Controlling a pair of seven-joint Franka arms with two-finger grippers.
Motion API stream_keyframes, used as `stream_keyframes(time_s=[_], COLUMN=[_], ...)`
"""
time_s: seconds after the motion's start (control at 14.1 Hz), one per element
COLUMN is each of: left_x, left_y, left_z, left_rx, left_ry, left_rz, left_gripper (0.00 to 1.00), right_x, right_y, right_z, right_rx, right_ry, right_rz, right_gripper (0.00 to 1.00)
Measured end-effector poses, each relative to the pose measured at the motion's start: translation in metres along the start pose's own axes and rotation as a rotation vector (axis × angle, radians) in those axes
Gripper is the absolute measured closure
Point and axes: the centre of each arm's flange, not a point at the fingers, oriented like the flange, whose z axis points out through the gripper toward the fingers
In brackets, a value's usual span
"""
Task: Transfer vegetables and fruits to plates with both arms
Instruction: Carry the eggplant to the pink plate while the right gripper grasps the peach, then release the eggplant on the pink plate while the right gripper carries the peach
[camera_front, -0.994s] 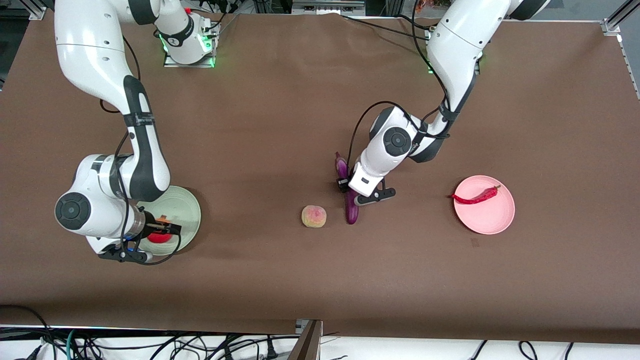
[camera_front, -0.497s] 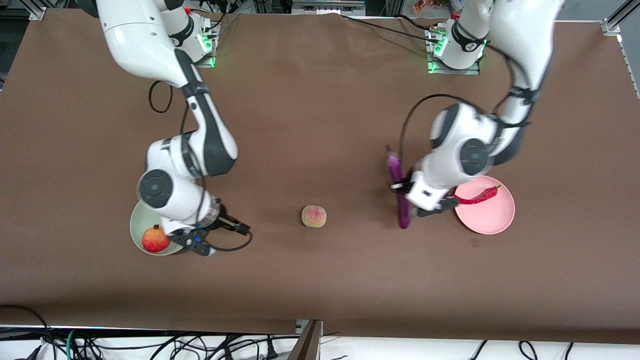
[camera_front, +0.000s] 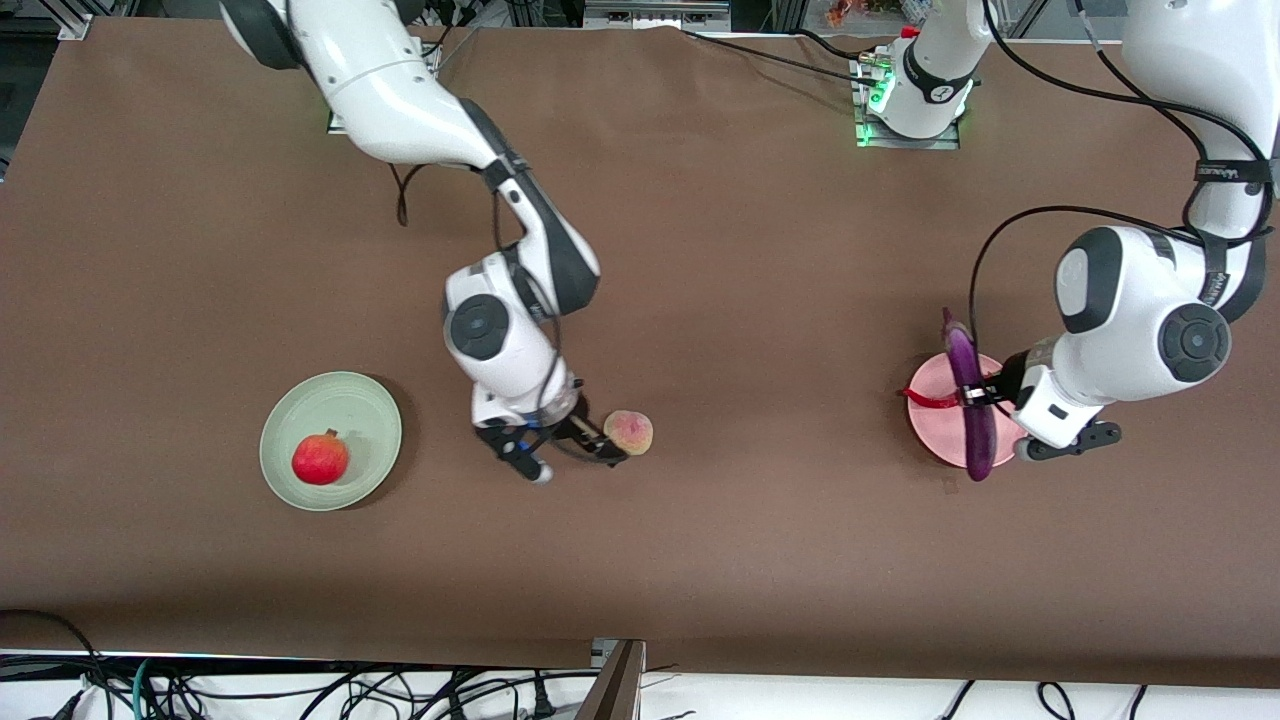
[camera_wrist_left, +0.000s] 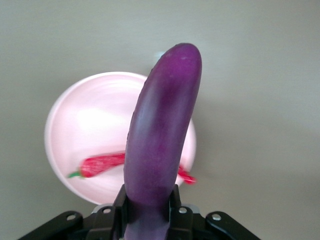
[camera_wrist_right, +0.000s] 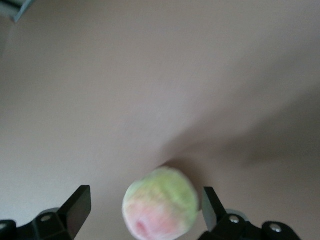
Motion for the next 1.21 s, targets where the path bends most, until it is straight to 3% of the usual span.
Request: stream_keyframes(time_s=[0.28,0.5,0.64,0.78,0.85,0.99,1.21], left_x=[0.004,0.005,0.006,0.008,0.01,0.017,0.028], left_y=[-0.017,-0.018,-0.022,-0.022,-0.022,-0.019,-0.015], left_z=[0.05,0.074,0.079,0.075,0.07,0.044,-0.051], left_rx=[0.021,0.026,0.029,0.027,0.025,0.014,-0.009], left_ry=[-0.078,-0.114,-0.119,-0.111,-0.101,-0.049,0.078], left_rz=[-0.031,-0.052,-0.06,-0.062,-0.063,-0.061,-0.056], left_gripper=[0.66,0.65,0.53,0.34,0.23,0.03,0.0], right_x=[-0.028,-0.035,-0.037,-0.04,-0.041,-0.042,-0.03], right_y=[-0.007,0.001,0.005,0.006,0.005,0.004,0.005], right_z=[0.026,0.049,0.058,0.061,0.06,0.06,0.051], right_rx=[0.033,0.019,0.007,0.007,0.012,0.009,-0.063], right_ry=[0.02,0.047,0.054,0.054,0.058,0.066,0.056], right_rz=[0.005,-0.024,-0.032,-0.032,-0.037,-0.05,-0.082], right_gripper=[0.01,0.01,0.01,0.04,0.12,0.14,0.14])
